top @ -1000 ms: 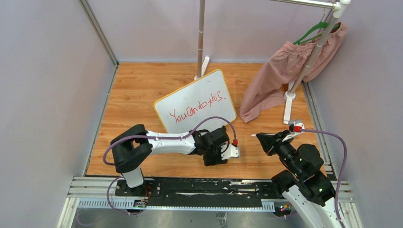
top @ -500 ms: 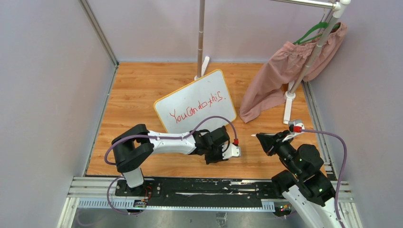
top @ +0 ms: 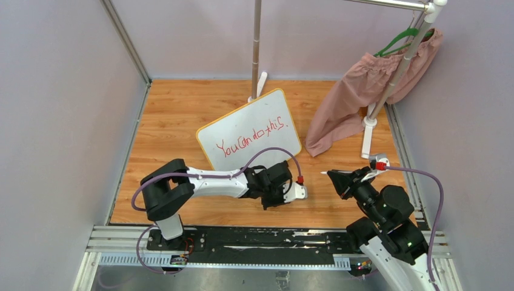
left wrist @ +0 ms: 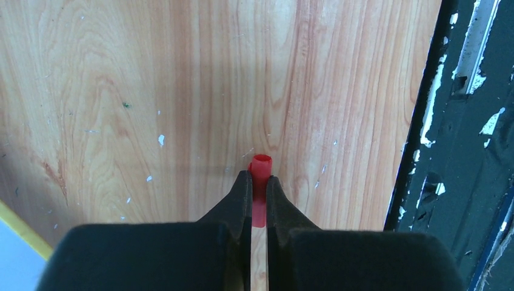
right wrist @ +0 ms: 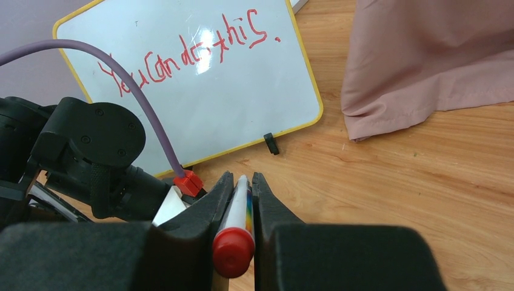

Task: Write a sentence on the whiteboard

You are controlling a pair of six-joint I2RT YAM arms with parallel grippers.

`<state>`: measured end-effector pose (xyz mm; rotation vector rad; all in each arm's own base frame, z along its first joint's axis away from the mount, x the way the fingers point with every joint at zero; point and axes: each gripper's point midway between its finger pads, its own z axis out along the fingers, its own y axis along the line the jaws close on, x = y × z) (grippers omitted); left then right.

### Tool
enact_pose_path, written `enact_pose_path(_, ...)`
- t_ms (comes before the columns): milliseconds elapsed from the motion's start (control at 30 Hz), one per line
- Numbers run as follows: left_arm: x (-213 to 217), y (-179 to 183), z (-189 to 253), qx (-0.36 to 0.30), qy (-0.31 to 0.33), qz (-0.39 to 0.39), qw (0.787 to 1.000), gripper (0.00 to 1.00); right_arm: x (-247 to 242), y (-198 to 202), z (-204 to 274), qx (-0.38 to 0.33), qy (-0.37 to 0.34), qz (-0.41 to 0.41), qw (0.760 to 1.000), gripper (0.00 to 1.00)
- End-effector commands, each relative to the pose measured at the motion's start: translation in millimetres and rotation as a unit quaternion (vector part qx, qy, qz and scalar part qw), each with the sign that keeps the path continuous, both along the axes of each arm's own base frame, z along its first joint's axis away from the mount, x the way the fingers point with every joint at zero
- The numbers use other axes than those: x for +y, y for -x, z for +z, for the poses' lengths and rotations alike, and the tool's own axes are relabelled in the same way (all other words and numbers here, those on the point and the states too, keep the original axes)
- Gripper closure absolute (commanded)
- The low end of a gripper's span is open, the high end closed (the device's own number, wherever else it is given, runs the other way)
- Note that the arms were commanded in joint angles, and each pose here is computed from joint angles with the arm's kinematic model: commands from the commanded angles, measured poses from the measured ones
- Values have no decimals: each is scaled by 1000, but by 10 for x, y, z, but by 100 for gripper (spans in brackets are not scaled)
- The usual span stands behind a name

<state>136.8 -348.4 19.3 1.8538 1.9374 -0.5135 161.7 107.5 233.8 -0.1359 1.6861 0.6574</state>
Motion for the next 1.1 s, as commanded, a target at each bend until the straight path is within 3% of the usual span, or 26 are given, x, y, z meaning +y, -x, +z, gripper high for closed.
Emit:
enact_pose_path(0,141,-46,-23,-11,-12,30,999,100,-10,-4,-8,-2,-6,-4,1000,100)
enact_pose_path(300,68,-245,422,-63,60,83,993,100,-3,4,11,-3,-6,-1,1000,100)
enact_pose_path(533,88,-278,1089,-96,173,121,973,100,68,45,59,-4,-6,23,1000,100)
enact_pose_path(767,188,-146,1802,-97,310,139,935,100,204,65,324,-22,-15,61,998,100)
enact_pose_path(1067,495,-7,2579,-122,441,144,877,100,558,-10,1102,-54,4,152,987,100)
